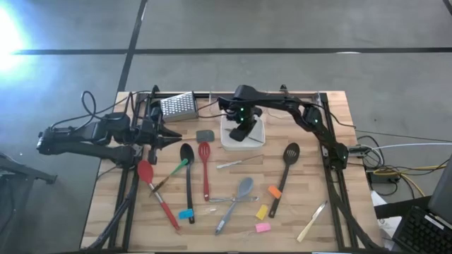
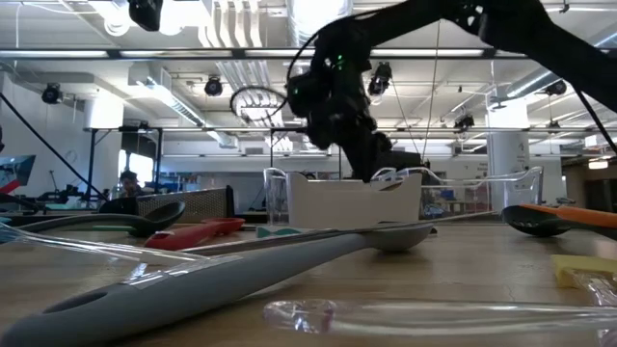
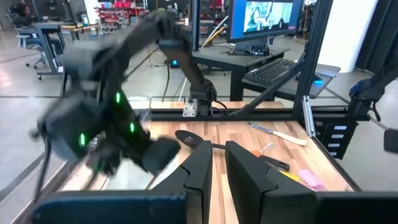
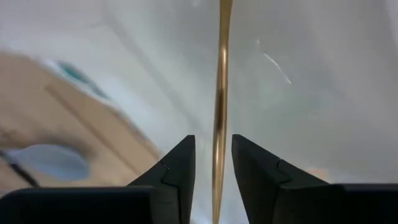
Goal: Pick & Place Kitchen Items
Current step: Put the orange spatula into the transparent bin
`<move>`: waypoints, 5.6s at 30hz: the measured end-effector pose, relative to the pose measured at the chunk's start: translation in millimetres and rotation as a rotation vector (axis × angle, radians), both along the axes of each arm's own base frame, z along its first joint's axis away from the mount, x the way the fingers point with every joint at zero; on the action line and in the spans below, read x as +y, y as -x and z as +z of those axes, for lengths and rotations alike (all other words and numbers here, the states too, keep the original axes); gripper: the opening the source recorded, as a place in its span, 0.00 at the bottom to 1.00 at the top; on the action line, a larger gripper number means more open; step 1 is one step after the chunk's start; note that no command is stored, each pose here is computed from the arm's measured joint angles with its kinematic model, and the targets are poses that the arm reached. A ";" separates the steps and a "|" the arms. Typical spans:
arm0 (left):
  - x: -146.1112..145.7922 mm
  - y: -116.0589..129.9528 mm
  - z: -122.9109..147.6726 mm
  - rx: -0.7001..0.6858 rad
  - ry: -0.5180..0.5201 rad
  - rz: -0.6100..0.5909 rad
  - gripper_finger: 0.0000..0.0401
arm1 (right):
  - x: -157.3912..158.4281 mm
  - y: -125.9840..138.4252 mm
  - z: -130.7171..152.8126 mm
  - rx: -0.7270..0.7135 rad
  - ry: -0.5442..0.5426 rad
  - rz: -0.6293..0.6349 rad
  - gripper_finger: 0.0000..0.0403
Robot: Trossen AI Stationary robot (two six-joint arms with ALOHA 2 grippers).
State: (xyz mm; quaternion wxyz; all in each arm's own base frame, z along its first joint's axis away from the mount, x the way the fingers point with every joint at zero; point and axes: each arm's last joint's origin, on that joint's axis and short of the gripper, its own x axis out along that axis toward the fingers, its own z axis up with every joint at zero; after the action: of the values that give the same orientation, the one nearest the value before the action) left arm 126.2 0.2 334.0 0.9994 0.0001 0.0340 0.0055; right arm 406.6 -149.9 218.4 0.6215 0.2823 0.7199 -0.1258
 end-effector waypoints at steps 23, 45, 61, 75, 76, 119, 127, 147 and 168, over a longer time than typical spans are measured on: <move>0.0 -0.1 -2.5 0.025 0.012 0.001 0.13 | 102.7 92.0 192.9 -0.443 0.482 0.014 0.13; 0.0 -0.7 -4.9 0.050 0.005 0.001 0.13 | 215.1 148.1 137.4 -0.392 0.477 0.051 0.13; 0.0 -0.8 -8.0 0.083 0.026 0.003 0.13 | 229.5 123.2 67.7 -0.542 0.474 0.267 0.12; 0.0 1.8 -23.0 0.240 0.115 0.022 0.13 | 232.1 113.9 68.0 -0.652 0.491 0.365 0.11; 0.0 2.5 -25.0 0.262 0.129 0.026 0.13 | 232.2 113.4 68.1 -0.658 0.492 0.369 0.11; 0.0 0.7 -11.5 0.116 0.233 0.039 0.13 | 274.9 99.9 22.4 -0.340 0.178 0.444 0.29; 0.0 1.5 -11.2 0.114 0.189 0.033 0.13 | 312.0 135.6 3.7 -0.192 0.221 0.284 0.28; 0.2 0.5 -10.4 0.107 0.030 0.017 0.13 | 335.0 173.7 -42.1 -0.162 0.276 -0.017 0.42; 0.2 0.5 -10.4 0.106 0.082 0.023 0.13 | 324.9 186.4 -73.3 -0.161 0.271 0.011 0.07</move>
State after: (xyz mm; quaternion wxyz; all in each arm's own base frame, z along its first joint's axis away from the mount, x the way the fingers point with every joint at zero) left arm 125.7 0.4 323.6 0.9952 -0.0407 0.0871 0.0158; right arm 220.3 174.9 145.1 0.7102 0.2012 0.6457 -0.1955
